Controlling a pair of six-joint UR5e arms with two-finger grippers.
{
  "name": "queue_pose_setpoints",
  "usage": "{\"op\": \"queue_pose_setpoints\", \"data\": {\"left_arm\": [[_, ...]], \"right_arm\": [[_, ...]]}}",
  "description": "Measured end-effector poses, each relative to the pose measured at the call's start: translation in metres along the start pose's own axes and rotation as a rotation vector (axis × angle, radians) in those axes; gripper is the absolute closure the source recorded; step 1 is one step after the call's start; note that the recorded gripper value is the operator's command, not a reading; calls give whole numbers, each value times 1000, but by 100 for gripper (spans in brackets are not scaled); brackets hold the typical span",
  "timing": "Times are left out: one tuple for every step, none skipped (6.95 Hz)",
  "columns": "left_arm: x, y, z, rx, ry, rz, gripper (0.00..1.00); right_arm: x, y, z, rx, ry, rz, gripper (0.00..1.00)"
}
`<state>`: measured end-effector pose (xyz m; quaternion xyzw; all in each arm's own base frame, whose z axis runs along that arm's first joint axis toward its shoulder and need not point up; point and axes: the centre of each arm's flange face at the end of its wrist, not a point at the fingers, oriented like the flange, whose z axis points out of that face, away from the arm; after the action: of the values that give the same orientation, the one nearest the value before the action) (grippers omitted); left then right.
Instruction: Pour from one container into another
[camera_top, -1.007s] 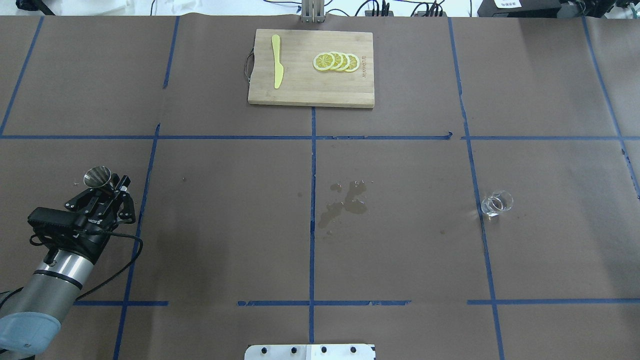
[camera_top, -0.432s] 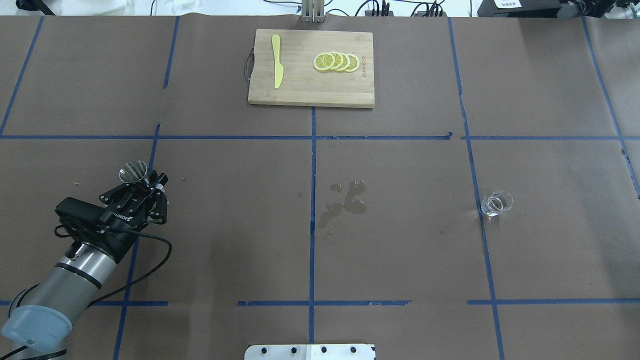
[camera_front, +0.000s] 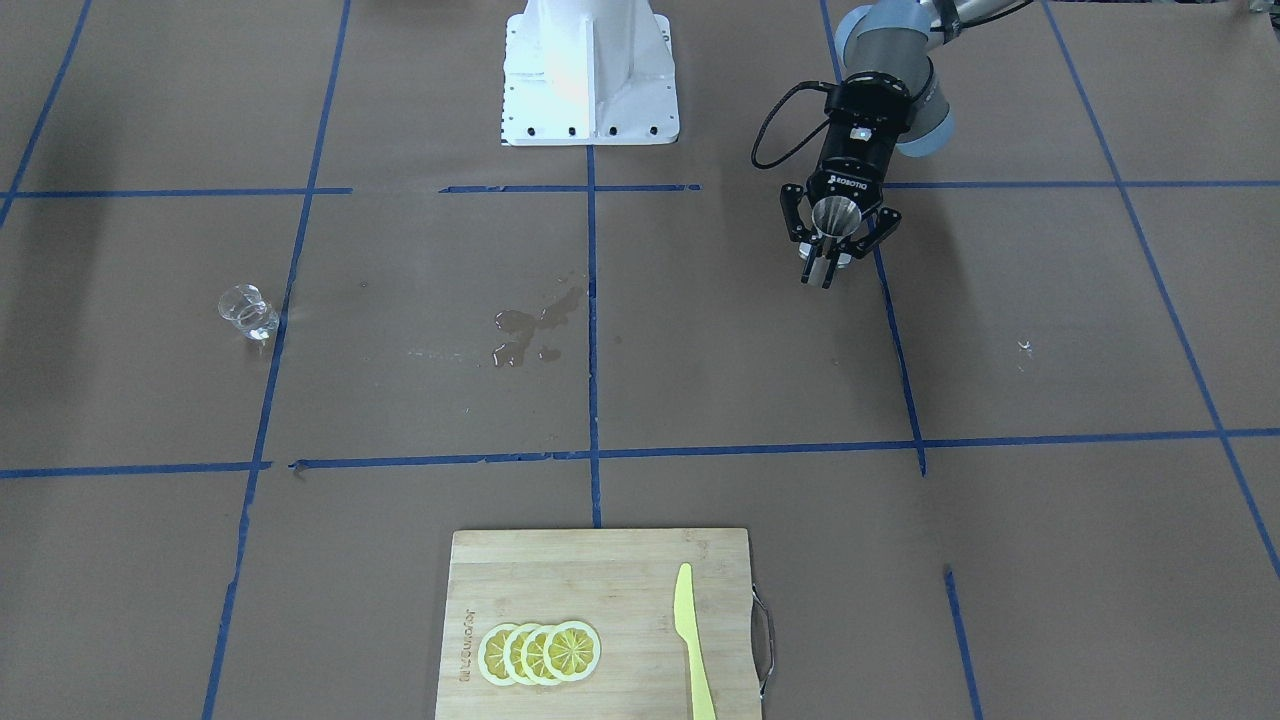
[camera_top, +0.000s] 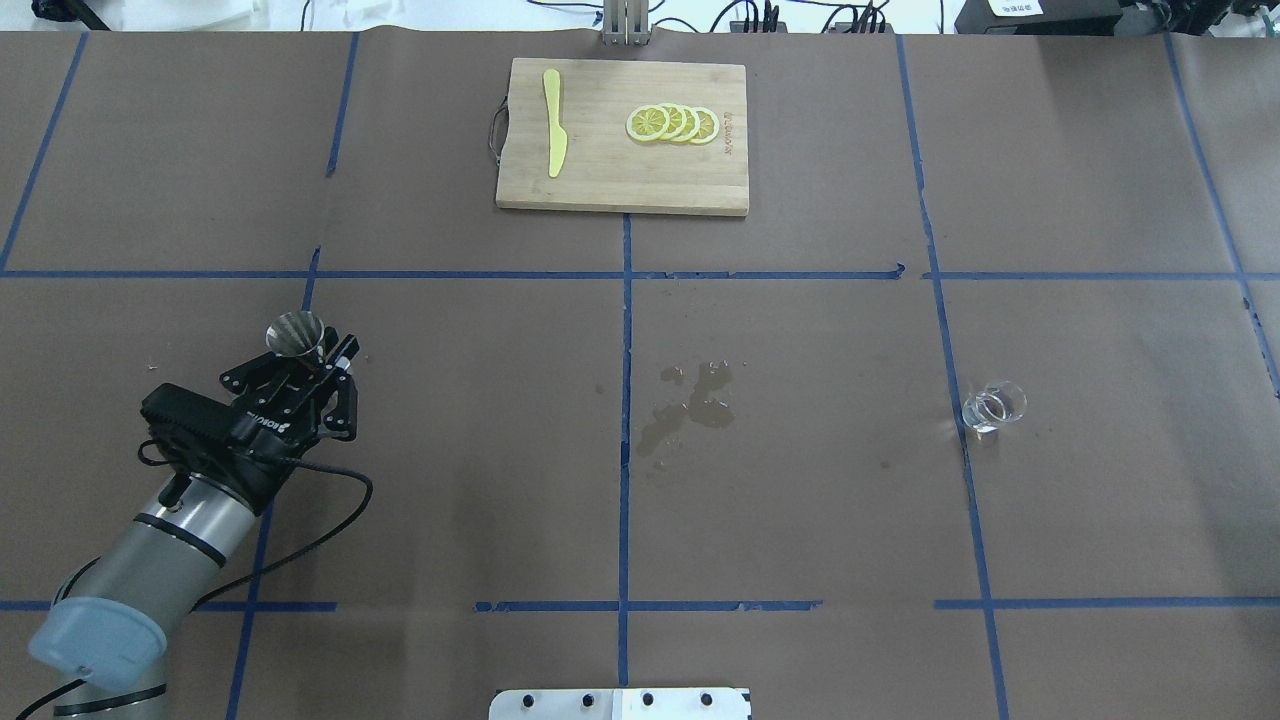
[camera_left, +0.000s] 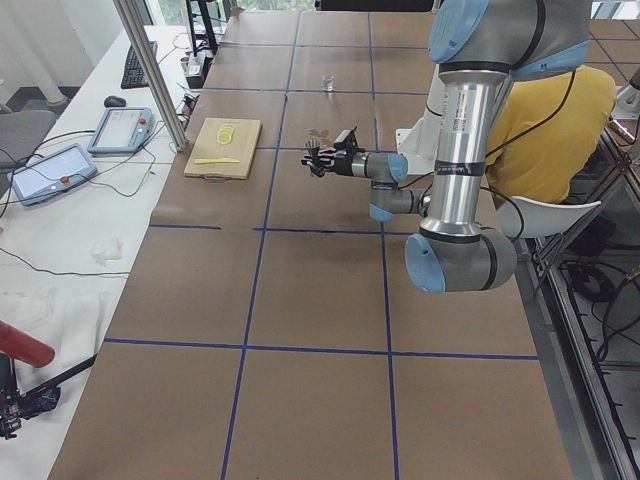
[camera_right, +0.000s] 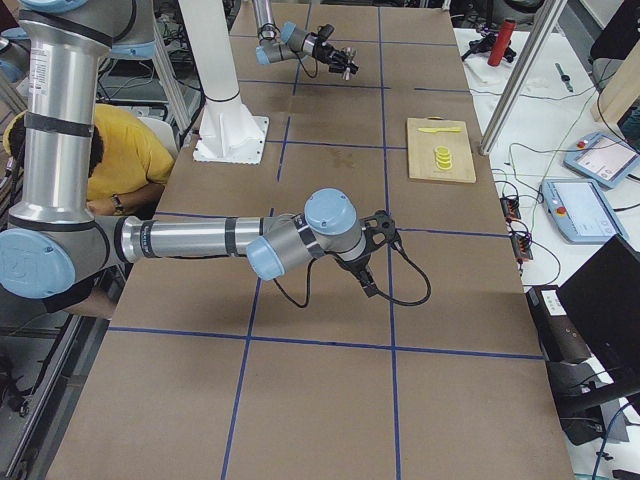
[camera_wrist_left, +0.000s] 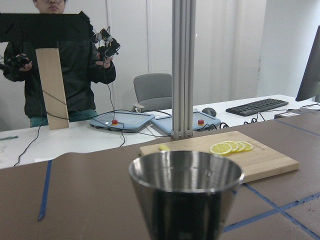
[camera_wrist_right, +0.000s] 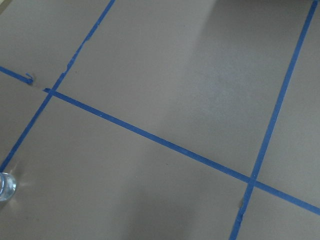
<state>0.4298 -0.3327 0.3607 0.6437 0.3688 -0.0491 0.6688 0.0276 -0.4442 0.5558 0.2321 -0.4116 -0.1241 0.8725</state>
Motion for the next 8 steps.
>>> {"op": "queue_pose_setpoints", "data": {"left_arm": [[6, -5, 14, 0, 27, 28, 100], [11, -7, 27, -12, 65, 51, 100], [19, -10, 39, -21, 104, 58, 100], [31, -11, 51, -26, 136, 56, 100], [40, -15, 60, -27, 158, 51, 100], [48, -19, 66, -23, 169, 44, 100], [53, -21, 70, -19, 174, 36, 100], [56, -23, 73, -17, 175, 31, 100]], "right_arm": [[-11, -4, 2, 31, -15, 18, 0], [-22, -8, 4, 60, -34, 42, 0], [-32, -10, 6, 82, -53, 62, 0], [-42, -12, 8, 93, -69, 87, 1], [-55, -16, 11, 95, -86, 120, 1], [-76, -23, 13, 95, -106, 167, 3], [-103, -30, 17, 96, -116, 221, 3], [-134, -37, 23, 106, -107, 259, 2]]}}
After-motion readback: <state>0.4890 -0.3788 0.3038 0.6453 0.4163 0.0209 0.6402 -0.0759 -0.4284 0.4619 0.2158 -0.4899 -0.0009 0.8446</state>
